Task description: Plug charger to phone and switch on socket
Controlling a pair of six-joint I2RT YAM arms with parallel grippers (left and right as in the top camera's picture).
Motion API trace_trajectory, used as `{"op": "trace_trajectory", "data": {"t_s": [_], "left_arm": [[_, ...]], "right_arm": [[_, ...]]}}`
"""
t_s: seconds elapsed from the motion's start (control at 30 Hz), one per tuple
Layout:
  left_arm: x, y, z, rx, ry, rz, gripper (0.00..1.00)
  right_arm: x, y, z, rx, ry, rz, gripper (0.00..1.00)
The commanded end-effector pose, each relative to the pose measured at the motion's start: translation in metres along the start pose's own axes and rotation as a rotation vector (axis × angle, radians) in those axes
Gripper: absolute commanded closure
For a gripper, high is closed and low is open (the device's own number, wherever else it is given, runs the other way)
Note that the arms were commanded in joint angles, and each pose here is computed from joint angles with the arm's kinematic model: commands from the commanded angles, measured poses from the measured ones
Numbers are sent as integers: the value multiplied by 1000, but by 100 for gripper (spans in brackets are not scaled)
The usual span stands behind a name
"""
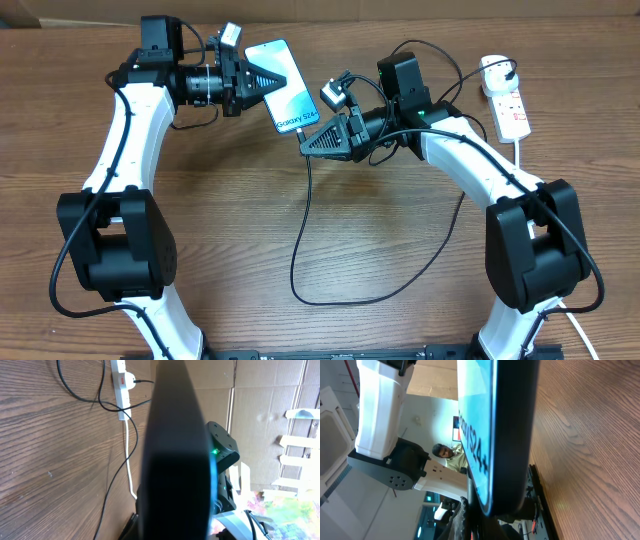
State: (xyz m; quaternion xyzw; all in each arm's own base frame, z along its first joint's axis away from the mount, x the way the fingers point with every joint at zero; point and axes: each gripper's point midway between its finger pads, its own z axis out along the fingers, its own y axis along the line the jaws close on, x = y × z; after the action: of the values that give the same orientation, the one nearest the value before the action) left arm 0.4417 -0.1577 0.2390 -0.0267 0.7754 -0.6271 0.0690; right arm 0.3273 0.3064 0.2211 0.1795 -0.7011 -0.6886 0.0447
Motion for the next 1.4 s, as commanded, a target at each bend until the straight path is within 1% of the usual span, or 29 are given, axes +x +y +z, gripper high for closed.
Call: {"op": "trace_trajectory", "data": {"t_s": [0.0, 0.23, 0.4, 0.67, 1.37], "left_arm": [[4, -12, 0, 51, 26, 4, 96], [5, -12, 0, 53, 27, -1, 96], [6, -18, -3, 87, 40, -3, 96], [2, -16, -10, 85, 20, -6, 96], [1, -11, -11, 61, 9, -14, 96]], "right_arm": [[-2, 20, -2, -9, 0, -60, 96], [-2, 20, -2, -9, 0, -60, 96], [-2, 20, -2, -8, -1, -60, 96], [-2, 20, -2, -9, -1, -60, 96], [-3, 26, -2, -31, 12, -79, 96]]}}
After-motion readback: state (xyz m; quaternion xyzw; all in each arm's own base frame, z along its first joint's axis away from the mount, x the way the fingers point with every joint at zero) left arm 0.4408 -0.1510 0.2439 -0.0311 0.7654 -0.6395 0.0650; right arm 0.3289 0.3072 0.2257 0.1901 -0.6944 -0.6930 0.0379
